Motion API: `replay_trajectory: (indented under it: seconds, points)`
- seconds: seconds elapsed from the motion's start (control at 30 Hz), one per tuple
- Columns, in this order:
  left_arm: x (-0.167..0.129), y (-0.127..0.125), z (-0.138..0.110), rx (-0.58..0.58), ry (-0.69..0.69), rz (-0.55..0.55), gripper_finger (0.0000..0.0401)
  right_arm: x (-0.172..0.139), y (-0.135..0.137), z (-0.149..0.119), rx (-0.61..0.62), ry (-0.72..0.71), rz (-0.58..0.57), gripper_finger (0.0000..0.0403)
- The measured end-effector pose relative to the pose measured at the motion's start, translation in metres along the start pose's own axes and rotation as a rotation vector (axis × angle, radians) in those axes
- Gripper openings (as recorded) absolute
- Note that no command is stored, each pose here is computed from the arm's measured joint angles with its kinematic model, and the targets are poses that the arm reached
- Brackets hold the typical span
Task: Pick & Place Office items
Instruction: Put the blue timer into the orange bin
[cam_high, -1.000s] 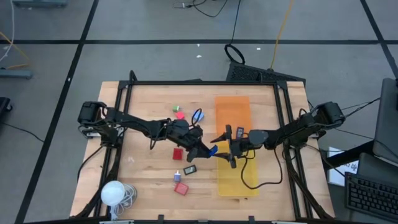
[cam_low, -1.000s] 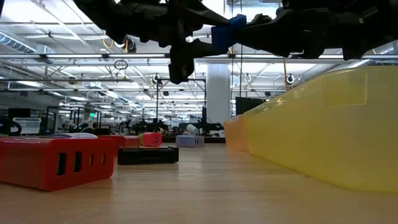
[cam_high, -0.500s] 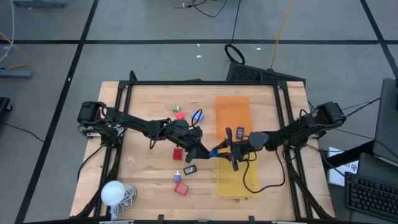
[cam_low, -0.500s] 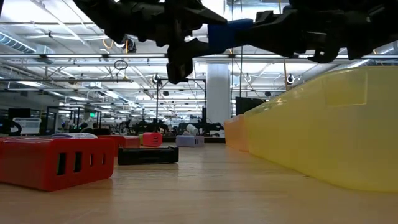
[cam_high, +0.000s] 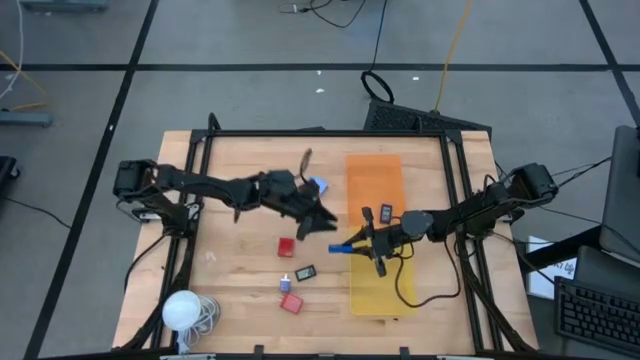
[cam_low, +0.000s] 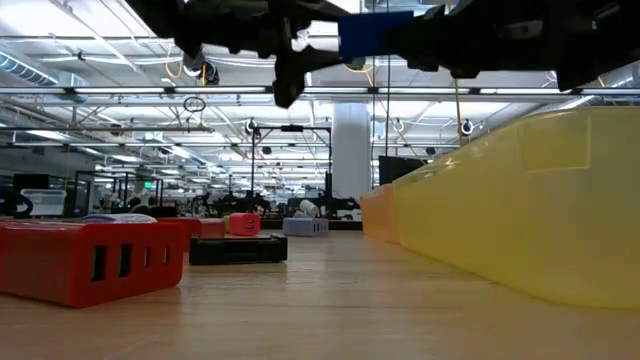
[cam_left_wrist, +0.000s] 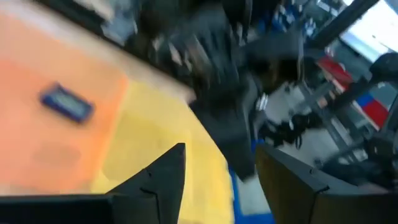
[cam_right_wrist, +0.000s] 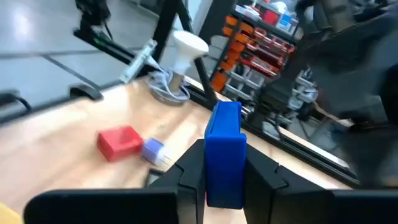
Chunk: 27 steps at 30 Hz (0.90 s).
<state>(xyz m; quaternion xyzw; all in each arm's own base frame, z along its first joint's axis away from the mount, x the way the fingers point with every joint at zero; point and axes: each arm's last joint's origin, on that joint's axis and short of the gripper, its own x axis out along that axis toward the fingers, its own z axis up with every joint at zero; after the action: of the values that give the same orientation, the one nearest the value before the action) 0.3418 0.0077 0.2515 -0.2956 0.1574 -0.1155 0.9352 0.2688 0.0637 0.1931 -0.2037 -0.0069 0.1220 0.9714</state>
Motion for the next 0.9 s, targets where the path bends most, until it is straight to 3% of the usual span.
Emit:
replay_trajectory:
  seconds: [0.3, 0.5, 0.7, 0.9]
  points:
    - [-0.028, -0.009, 0.019, 0.128, -0.077, 0.1, 0.0207, -0.02, -0.013, 0.019, 0.138, 0.047, -0.008, 0.0053]
    - [-0.023, -0.02, 0.006, 0.18, -0.069, 0.242, 0.0207, -0.049, -0.021, 0.023, 0.221, 0.027, -0.048, 0.0053]
    - [-0.019, -0.03, -0.008, 0.262, -0.05, 0.381, 0.0196, -0.084, -0.028, -0.001, 0.29, 0.069, -0.224, 0.0053]
    - [-0.019, -0.033, -0.011, 0.336, -0.057, 0.454, 0.0176, -0.107, -0.039, -0.036, 0.418, 0.204, -0.4, 0.0053]
